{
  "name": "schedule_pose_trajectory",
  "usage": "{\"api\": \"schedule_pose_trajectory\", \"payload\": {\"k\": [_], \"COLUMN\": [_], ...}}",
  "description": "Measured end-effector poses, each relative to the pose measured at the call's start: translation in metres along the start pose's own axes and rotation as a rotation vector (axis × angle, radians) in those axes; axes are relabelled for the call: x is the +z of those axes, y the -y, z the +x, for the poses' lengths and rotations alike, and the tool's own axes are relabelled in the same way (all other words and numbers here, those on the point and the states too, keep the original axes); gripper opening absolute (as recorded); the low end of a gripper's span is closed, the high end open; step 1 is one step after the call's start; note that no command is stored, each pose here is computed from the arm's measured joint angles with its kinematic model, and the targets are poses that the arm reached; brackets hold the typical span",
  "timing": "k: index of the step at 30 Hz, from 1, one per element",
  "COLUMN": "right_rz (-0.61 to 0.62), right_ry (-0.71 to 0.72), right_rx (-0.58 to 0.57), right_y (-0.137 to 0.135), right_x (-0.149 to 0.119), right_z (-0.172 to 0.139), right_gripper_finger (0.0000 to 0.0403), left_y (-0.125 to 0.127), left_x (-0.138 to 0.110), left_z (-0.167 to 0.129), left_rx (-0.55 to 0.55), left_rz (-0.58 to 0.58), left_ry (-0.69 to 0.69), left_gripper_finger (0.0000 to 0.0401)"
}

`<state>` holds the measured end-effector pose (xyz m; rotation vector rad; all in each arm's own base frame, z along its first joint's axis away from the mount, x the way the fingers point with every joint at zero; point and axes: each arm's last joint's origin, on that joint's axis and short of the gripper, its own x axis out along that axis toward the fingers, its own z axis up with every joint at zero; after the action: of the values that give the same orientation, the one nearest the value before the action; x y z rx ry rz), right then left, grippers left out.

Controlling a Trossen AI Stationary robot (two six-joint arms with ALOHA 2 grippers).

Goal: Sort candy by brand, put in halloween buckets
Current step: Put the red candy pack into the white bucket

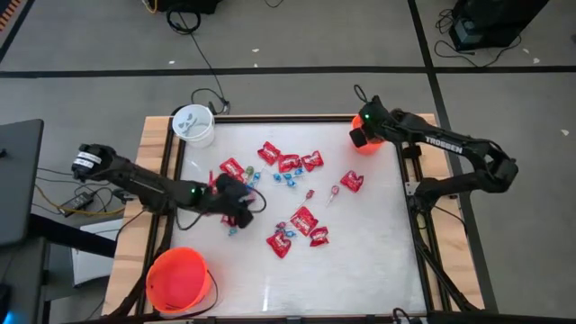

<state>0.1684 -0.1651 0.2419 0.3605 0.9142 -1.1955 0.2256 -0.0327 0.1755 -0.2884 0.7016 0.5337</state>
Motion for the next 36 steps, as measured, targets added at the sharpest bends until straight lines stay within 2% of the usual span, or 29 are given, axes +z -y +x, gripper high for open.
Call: {"api": "schedule_pose_trajectory", "payload": {"k": [3, 6, 12, 16, 19, 23, 27, 33, 36], "right_rz": [0.026, 0.078, 0.099, -0.003, -0.122, -0.290, -0.426, -0.460, -0.442], "right_ry": [0.067, 0.131, 0.272, 0.331, 0.317, 0.246, 0.199, 0.104, 0.088], "right_rx": [0.091, 0.189, 0.367, 0.560, 0.607, 0.606, 0.697, 0.857, 0.872], "right_y": [0.000, -0.005, -0.034, -0.065, -0.083, -0.102, -0.113, -0.124, -0.132], "right_x": [0.004, 0.007, 0.012, 0.007, -0.007, -0.040, -0.076, -0.112, -0.127], "right_z": [-0.012, -0.024, -0.045, -0.063, -0.075, -0.076, -0.068, -0.045, -0.041], "right_gripper_finger": [0.0166, 0.0202, 0.0253, 0.0265, 0.0264, 0.0259, 0.0255, 0.0254, 0.0254], "left_y": [-0.015, -0.022, -0.049, -0.070, -0.075, -0.065, -0.040, -0.004, 0.010], "left_x": [0.001, 0.010, 0.050, 0.080, 0.091, 0.093, 0.083, 0.077, 0.073], "left_z": [0.006, 0.012, 0.026, 0.043, 0.058, 0.070, 0.069, 0.055, 0.049], "left_rx": [0.061, 0.057, 0.090, 0.011, -0.066, -0.134, -0.191, -0.216, -0.250], "left_rz": [-0.053, -0.082, -0.107, -0.139, -0.135, -0.120, -0.038, 0.042, 0.070], "left_ry": [-0.061, -0.048, 0.057, 0.101, 0.089, 0.111, 0.103, 0.185, 0.204], "left_gripper_finger": [0.0140, 0.0142, 0.0166, 0.0200, 0.0224, 0.0234, 0.0229, 0.0217, 0.0211]}}
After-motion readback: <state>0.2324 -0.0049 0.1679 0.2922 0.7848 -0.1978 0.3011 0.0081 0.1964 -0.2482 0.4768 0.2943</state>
